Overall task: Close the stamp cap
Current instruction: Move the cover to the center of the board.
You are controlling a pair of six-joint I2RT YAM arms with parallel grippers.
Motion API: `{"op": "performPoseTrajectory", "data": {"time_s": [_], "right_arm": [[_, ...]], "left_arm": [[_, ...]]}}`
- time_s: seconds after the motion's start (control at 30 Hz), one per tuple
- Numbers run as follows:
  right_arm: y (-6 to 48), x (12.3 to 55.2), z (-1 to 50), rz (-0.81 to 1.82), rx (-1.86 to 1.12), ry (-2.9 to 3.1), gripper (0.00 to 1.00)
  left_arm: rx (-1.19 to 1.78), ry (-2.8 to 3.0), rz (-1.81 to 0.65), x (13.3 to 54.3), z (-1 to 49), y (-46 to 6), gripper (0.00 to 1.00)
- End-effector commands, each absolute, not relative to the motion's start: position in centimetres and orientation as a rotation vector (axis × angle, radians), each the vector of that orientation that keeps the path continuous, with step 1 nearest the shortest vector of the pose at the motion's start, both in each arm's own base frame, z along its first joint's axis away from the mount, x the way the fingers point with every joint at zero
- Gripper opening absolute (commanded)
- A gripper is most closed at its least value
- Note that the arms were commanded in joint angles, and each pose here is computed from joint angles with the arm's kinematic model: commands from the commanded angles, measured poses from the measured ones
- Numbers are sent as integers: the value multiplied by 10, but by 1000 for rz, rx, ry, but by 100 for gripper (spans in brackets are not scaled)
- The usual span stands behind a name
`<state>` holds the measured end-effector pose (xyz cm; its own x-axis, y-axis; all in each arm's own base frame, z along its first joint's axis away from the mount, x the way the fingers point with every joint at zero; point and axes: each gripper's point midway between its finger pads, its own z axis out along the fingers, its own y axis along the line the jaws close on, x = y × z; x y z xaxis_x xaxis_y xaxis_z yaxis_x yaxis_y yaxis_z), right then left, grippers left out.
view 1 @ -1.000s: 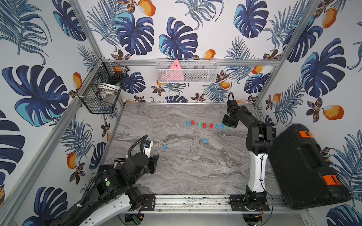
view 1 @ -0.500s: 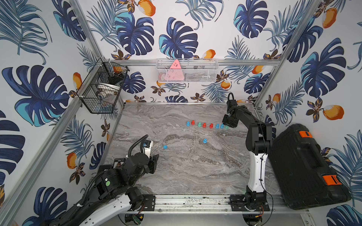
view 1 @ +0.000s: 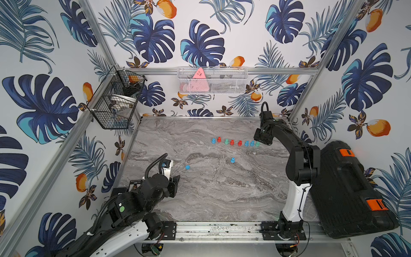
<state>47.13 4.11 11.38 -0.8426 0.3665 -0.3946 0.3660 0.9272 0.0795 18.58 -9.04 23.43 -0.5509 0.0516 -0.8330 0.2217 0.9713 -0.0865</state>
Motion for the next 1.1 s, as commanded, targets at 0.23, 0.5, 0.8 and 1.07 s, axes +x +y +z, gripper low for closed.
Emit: {"op": "performPoseTrajectory", "data": {"time_s": [0.23, 0.5, 0.8, 1.07], "right_arm": [[78, 385, 158, 54, 410, 2611, 45], [105, 308, 189, 165, 290, 2590, 45], [84, 249, 231, 208, 271, 2508, 48], [70, 219, 196, 195, 238, 2512, 48]], "left_arm": [[194, 2142, -206, 187, 236, -89, 53], [192, 2150, -208, 187, 235, -90, 53], [203, 2177, -204, 189, 229, -94, 53], [204, 2210, -205, 191, 227, -100, 53]]}}
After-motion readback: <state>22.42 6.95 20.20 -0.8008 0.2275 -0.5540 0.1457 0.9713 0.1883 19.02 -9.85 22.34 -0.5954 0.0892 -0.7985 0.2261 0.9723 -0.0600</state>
